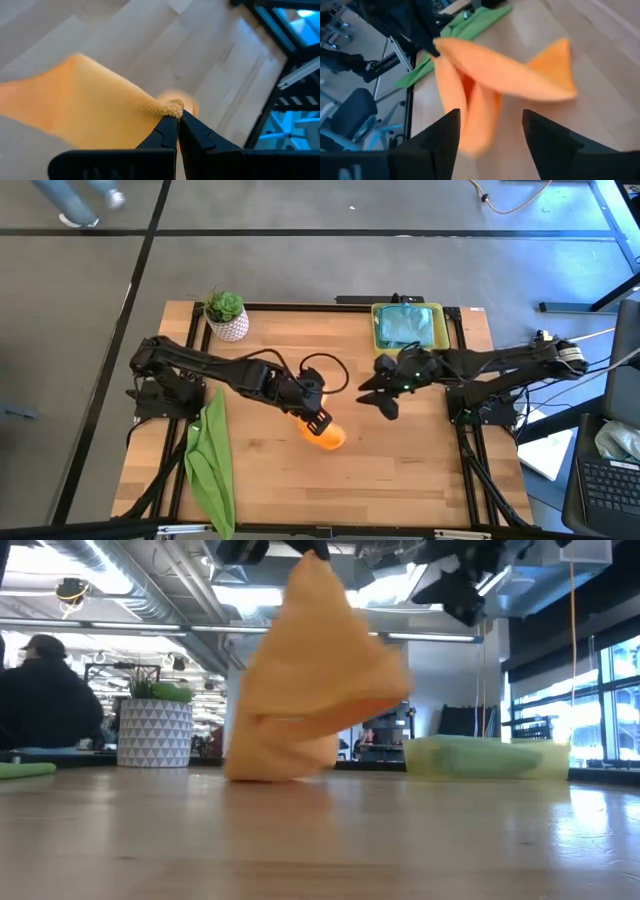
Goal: Fold microfiber towels
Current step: Fold the orange microfiber towel
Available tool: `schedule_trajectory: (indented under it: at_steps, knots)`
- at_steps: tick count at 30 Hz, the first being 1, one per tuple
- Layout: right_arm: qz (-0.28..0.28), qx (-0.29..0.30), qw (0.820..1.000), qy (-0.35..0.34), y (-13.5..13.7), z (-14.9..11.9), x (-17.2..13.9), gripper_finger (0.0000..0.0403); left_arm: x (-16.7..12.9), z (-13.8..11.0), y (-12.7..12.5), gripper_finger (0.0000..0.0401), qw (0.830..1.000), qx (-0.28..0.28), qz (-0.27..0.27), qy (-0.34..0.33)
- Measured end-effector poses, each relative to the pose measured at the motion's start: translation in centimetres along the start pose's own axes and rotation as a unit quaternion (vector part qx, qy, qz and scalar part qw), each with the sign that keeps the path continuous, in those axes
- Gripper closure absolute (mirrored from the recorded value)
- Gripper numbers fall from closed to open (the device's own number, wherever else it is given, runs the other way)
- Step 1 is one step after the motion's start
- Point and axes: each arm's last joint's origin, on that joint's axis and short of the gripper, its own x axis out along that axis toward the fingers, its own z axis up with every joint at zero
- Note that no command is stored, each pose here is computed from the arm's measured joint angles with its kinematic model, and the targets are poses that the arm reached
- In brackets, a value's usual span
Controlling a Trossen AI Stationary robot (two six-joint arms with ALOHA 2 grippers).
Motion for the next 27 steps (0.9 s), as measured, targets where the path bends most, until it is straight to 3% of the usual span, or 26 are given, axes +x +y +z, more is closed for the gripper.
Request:
schedule_trajectory:
  at_steps: [8, 11, 24, 27]
  knots:
    - [0.013, -0.127, 0.991, -0.037, 2.1, 3.8, 2.4, 0.0183, -2.3, 1.3, 0.4, 0.0401, 0.999, -0.009, -0.047, -0.020]
    - [0.014, -0.165, 0.986, -0.021, 2.6, 4.7, 4.1, 0.0183, -3.4, 1.9, 0.4, 0.0401, 0.996, -0.007, -0.077, -0.034]
    - [0.011, -0.166, 0.986, -0.018, 4.5, 8.1, 6.9, 0.0183, -6.4, 2.2, 0.9, 0.0401, 0.992, -0.030, -0.112, -0.050]
    - [-0.037, -0.168, 0.985, 0.026, 3.5, 7.0, 7.4, 0.0183, -7.3, 2.3, 0.9, 0.0401, 0.989, -0.032, -0.134, -0.053]
